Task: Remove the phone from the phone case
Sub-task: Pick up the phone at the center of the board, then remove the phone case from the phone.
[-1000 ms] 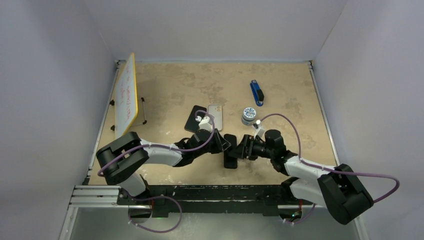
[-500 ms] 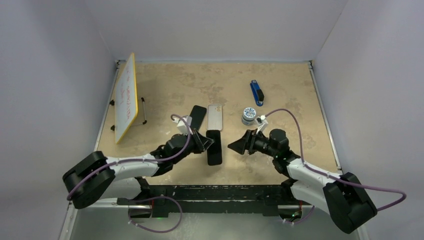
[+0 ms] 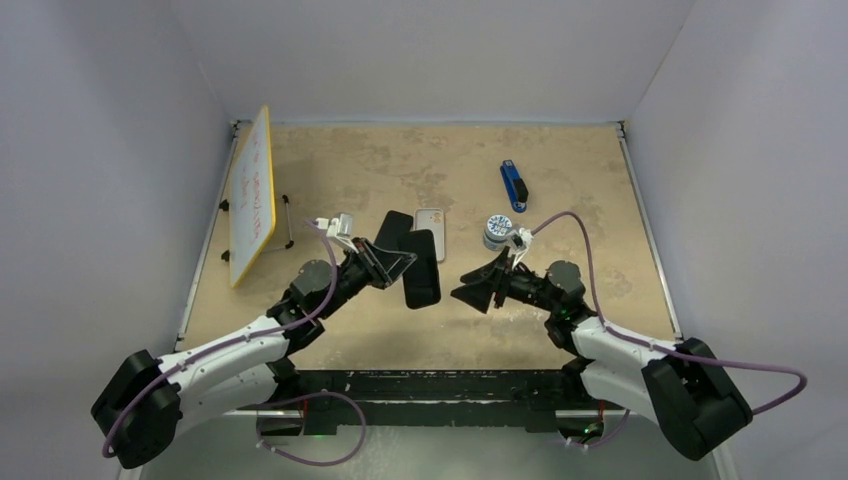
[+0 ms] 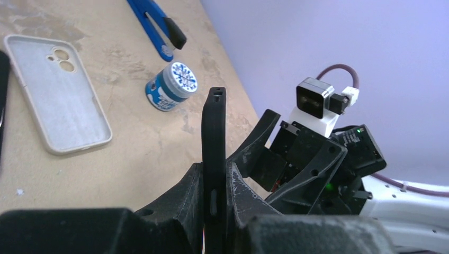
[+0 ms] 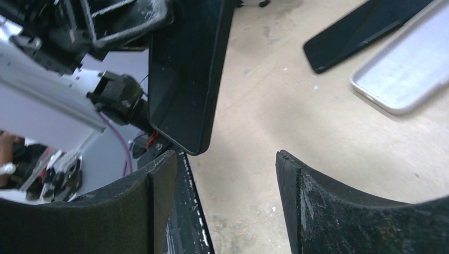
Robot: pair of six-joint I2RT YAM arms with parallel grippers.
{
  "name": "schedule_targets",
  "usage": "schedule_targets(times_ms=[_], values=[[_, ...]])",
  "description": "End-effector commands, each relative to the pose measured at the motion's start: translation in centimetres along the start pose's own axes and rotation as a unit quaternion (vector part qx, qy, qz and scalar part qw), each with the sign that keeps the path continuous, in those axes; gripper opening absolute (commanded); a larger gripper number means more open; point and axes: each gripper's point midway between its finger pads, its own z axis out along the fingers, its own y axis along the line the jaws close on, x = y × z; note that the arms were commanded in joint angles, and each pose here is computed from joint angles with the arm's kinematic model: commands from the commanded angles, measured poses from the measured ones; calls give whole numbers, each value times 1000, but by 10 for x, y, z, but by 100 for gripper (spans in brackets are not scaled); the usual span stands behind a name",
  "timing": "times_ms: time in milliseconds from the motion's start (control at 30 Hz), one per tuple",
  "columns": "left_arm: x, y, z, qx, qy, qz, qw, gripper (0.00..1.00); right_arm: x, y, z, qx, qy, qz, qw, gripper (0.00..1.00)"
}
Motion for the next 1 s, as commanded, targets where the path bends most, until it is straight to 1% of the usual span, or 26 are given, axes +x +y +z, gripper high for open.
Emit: schedule_targets(times_ms=[0,167,233,367,600,767,967], values=[[-39,-63,0,97,-28,32,994,0,-17,47,7,-118,-3,-96,988,69],[-46,-81,1,128,-14,42,991,0,-19,69,12,-177,2,-155,972,66],[-45,-85,2,139,-2,45,989,0,-21,71,14,-185,7,-165,969,63],[-48,-94,2,159,8,49,986,0,-22,70,19,-195,21,-190,962,60],[-52,-100,0,176,18,48,983,0,-22,83,17,-242,27,-219,945,55],[-54,-102,1,186,28,43,981,0,-20,88,19,-267,35,-228,936,49],[-59,-102,0,192,32,36,980,0,-24,93,24,-292,29,-242,925,41]])
